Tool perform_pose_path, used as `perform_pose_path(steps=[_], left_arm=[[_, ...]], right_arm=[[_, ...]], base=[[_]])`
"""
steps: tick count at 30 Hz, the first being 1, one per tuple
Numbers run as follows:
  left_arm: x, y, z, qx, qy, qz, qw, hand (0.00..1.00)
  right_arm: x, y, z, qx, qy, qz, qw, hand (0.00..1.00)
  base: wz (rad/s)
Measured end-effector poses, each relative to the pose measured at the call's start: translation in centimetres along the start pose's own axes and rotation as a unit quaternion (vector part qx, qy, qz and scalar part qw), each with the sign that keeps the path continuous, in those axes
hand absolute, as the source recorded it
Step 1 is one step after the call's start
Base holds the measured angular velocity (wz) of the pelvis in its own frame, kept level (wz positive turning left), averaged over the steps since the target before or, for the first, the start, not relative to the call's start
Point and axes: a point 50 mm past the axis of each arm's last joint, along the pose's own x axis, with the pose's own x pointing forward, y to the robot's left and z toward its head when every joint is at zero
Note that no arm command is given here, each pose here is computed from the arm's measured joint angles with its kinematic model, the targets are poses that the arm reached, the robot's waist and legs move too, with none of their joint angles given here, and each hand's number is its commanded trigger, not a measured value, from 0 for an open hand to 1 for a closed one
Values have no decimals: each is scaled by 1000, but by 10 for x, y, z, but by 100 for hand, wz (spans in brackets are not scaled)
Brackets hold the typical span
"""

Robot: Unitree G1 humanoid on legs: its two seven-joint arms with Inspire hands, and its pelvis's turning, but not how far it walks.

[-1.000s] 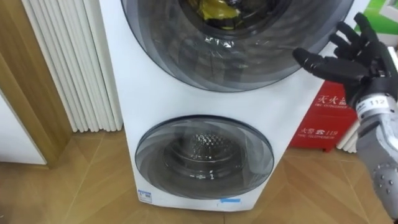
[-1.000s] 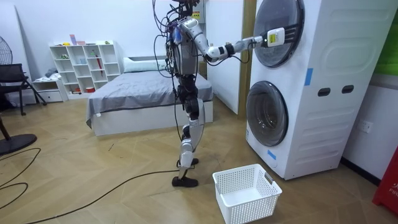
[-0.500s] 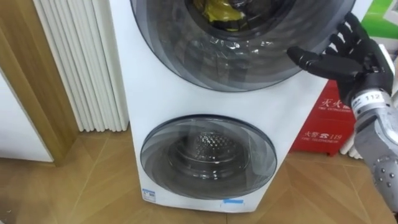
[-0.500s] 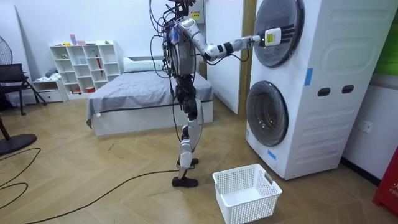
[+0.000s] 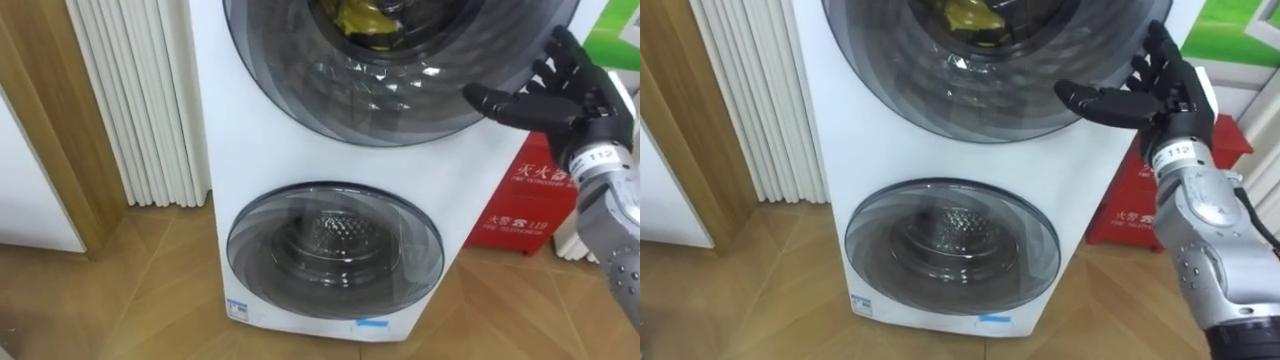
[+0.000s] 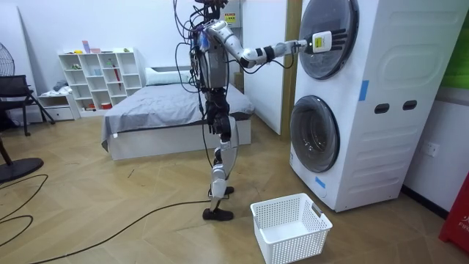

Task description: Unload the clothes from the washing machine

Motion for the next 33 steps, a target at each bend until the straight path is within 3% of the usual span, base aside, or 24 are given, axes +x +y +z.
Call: perform_pose_path(steps=[13, 33], left_arm=[[0, 3, 3, 0, -2, 17, 1000, 0], [2, 10, 12, 0, -2, 35, 999, 0]], right_arm=[[4, -9, -3, -4, -2, -15, 1000, 0], [2, -41, -35, -36, 99, -46, 993, 0]], base=[[7], [1]])
